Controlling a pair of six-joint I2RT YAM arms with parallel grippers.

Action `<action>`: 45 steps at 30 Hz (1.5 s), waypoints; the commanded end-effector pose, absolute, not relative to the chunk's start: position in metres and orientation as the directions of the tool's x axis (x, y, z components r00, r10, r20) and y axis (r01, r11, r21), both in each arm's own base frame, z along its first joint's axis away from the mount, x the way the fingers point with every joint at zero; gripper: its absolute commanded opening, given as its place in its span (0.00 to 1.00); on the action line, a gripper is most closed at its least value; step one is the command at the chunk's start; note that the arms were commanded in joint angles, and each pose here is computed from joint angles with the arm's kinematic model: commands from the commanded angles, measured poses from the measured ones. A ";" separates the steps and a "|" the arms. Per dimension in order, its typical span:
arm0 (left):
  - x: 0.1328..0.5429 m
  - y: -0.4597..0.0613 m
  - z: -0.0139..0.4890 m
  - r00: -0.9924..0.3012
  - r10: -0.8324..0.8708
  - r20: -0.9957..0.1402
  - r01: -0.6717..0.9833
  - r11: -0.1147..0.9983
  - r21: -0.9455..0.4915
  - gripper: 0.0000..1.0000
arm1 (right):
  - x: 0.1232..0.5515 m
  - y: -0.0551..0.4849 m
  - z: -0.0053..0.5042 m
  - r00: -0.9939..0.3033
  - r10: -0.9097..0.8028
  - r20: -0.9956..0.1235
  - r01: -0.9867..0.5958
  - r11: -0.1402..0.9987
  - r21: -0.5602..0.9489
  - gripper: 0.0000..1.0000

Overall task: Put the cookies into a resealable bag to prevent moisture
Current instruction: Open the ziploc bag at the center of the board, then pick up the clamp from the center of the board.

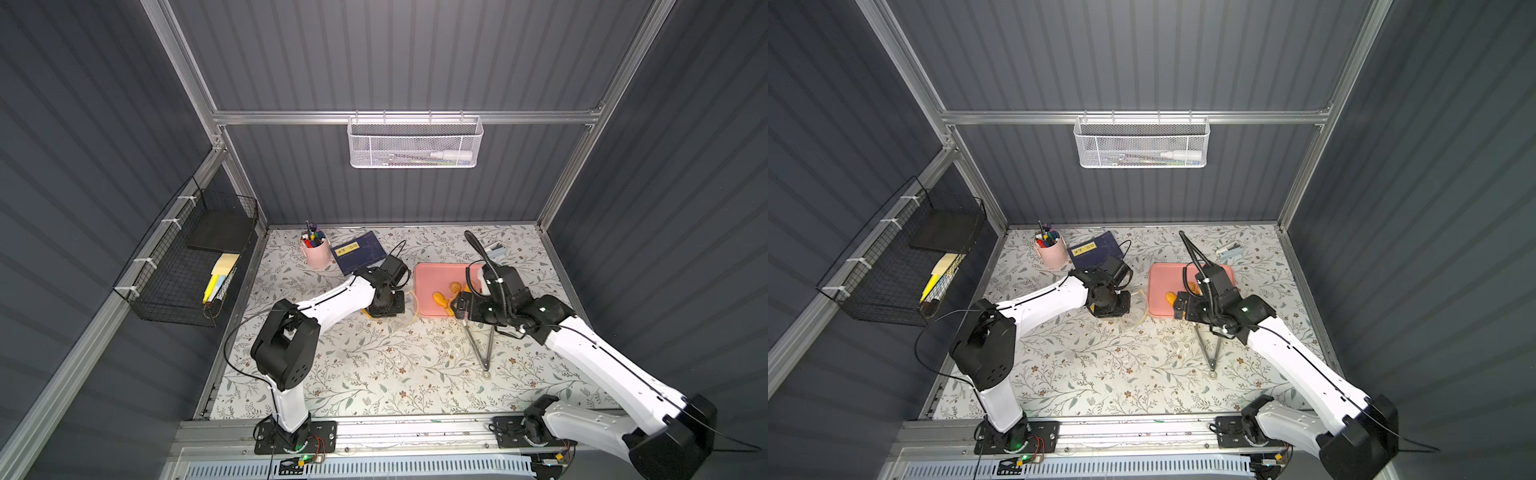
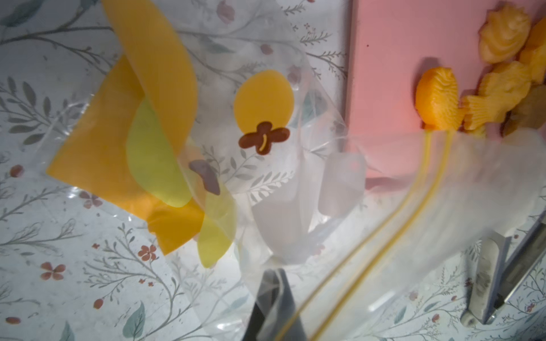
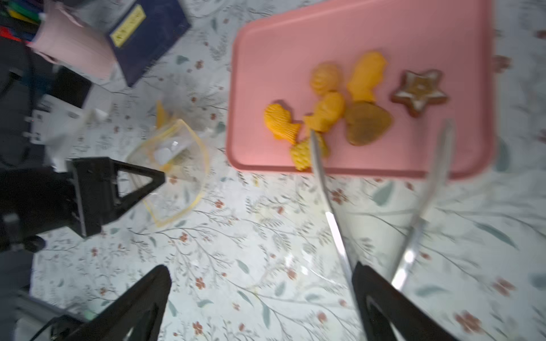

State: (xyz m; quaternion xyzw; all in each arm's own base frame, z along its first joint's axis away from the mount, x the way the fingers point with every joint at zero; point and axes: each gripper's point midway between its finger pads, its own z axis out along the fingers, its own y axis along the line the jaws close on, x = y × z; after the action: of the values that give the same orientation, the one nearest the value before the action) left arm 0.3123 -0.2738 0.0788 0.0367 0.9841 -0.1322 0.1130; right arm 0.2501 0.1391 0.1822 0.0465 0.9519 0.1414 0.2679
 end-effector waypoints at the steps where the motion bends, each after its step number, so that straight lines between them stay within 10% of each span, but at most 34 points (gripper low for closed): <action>1: 0.326 -0.284 0.082 -0.972 -0.014 -0.236 0.058 0.953 -0.298 0.00 | 0.191 0.071 0.142 -0.935 0.143 -0.323 0.158 0.987 -0.021 0.99; 22: 0.303 -0.213 0.097 -0.913 -0.281 -0.297 -0.258 0.959 -0.115 0.00 | 0.215 0.103 0.031 -0.961 0.167 -0.221 0.171 0.985 0.002 0.99; 45: 0.320 -0.278 0.044 -0.936 -0.312 -0.160 -0.246 0.910 -0.334 0.00 | 0.231 0.084 0.079 -0.867 0.146 -0.476 0.148 0.988 0.035 0.55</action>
State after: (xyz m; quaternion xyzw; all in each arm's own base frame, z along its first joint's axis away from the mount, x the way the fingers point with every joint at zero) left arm 0.3227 -0.2736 0.0514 -0.1386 0.9724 -0.1473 0.1163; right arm 0.2287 0.0911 0.0592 0.0897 0.9694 0.0144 0.2281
